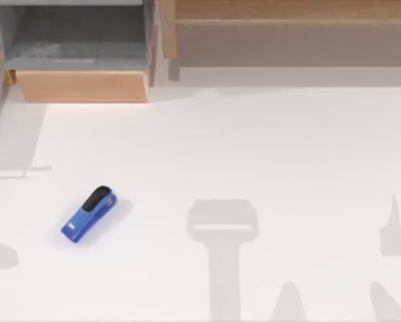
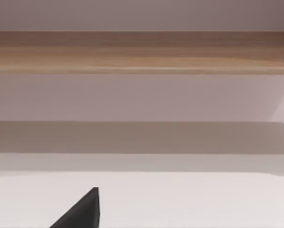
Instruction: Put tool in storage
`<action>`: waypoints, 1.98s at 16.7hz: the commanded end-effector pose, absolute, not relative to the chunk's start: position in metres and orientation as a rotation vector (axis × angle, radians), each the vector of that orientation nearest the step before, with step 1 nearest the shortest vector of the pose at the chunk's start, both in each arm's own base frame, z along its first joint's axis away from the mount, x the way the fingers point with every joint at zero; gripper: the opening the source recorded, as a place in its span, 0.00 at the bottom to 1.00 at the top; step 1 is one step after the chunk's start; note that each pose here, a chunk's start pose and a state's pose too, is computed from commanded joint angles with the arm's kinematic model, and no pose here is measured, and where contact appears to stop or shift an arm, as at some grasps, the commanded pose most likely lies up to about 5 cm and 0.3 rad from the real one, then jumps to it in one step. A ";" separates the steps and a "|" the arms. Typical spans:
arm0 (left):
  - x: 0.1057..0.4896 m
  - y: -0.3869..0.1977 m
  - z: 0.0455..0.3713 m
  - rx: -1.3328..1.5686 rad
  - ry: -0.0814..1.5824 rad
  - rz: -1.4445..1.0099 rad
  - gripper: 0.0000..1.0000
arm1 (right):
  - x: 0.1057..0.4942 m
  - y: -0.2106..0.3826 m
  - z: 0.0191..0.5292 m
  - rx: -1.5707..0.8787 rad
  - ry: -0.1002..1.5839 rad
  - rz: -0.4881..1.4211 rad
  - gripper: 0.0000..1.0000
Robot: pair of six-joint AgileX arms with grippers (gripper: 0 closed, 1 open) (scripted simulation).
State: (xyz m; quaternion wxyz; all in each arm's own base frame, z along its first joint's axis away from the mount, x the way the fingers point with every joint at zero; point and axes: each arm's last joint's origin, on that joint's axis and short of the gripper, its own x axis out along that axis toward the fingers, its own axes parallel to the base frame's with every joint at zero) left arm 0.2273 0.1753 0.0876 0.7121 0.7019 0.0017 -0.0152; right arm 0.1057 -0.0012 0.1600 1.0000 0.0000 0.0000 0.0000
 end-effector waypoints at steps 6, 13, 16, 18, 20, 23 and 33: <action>0.227 0.172 0.088 1.546 -0.004 -0.051 1.00 | 0.106 -0.001 0.160 0.000 0.000 0.000 1.00; 0.259 0.087 0.105 1.260 -0.112 -0.418 1.00 | 0.106 -0.001 0.160 0.000 0.000 0.000 1.00; 0.287 0.038 0.109 1.047 -0.023 -0.630 1.00 | 0.106 -0.001 0.160 0.000 0.000 0.000 1.00; 0.303 0.004 0.111 0.905 0.114 -0.756 1.00 | 0.106 -0.001 0.160 0.000 0.000 0.000 1.00; 0.315 -0.029 0.113 0.780 0.301 -0.854 1.00 | 0.106 -0.001 0.160 0.000 0.000 0.000 1.00; 0.323 -0.075 0.121 0.646 0.634 -0.922 1.00 | 0.106 -0.001 0.160 0.000 0.000 0.000 1.00; 0.321 -0.122 0.173 0.526 1.439 -0.589 1.00 | 0.106 -0.001 0.160 0.000 0.000 0.000 1.00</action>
